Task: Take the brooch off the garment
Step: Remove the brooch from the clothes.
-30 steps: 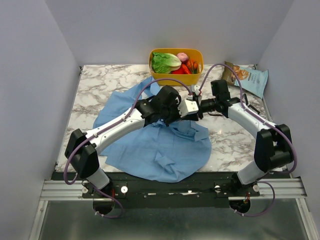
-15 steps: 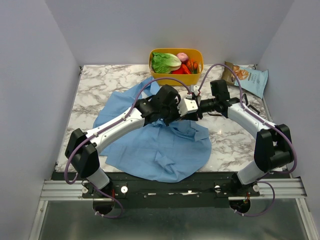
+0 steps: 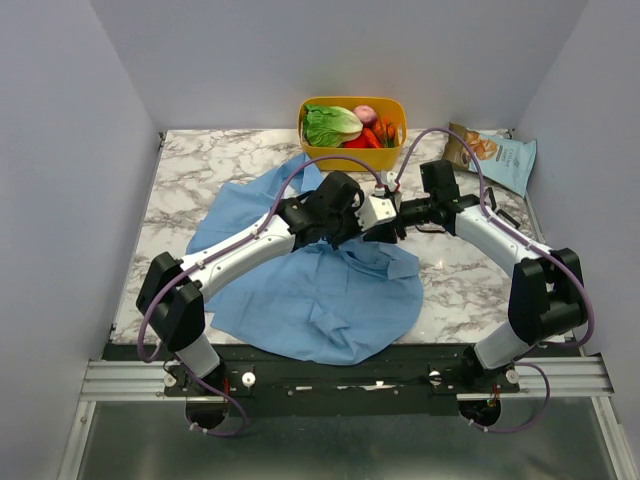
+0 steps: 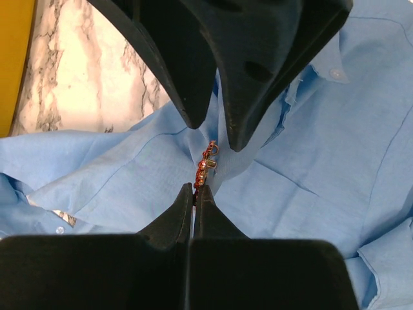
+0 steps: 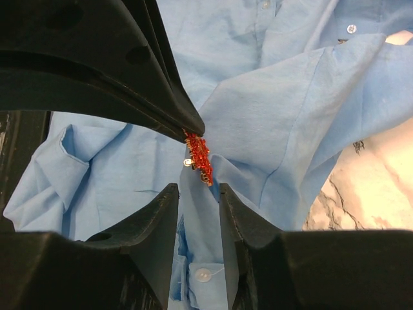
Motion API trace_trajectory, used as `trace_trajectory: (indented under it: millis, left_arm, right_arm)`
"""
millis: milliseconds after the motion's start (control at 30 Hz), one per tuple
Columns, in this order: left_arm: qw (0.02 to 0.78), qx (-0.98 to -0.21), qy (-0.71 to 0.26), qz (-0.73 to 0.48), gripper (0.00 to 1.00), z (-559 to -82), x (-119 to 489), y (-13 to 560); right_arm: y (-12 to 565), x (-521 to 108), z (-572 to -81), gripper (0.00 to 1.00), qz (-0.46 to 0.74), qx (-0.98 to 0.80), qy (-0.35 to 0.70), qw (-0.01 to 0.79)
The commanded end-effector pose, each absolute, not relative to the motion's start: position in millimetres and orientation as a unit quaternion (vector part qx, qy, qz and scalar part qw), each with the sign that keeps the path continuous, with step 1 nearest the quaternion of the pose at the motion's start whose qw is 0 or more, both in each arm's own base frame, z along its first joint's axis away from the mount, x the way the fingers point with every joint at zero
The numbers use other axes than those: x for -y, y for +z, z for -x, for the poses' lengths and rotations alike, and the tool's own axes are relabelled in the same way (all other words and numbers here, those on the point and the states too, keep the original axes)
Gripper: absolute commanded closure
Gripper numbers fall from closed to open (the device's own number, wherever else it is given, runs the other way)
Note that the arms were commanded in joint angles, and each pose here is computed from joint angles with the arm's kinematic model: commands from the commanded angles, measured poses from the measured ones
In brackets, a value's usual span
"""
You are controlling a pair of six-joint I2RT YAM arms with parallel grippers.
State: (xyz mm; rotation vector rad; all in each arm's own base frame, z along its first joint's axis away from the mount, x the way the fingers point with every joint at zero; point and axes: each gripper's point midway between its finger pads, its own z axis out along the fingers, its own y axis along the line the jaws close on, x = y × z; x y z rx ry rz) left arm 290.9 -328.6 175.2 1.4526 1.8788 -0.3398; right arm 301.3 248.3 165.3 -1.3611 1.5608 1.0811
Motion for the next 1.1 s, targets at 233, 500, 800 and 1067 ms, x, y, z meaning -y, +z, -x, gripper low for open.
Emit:
trace_trajectory:
  millis: [233, 500, 800, 1067]
  left_arm:
    - [0.386, -0.717, -0.185, -0.551, 1.0, -284, 344, 200]
    - [0.396, -0.711, -0.198, -0.547, 1.0, -280, 346, 209]
    - [0.411, -0.708, -0.204, -0.537, 1.0, -282, 345, 216]
    - [0.386, -0.716, -0.204, -0.545, 1.0, -277, 344, 204]
  right_arm:
    - [177, -251, -304, 0.6, 0.542, -0.609, 0.421, 0.399]
    - [172, -251, -305, 0.6, 0.541, -0.612, 0.42, 0.395]
    - [172, -251, -304, 0.63, 0.541, -0.612, 0.424, 0.391]
    - [175, -252, -303, 0.65, 0.542, -0.608, 0.425, 0.395]
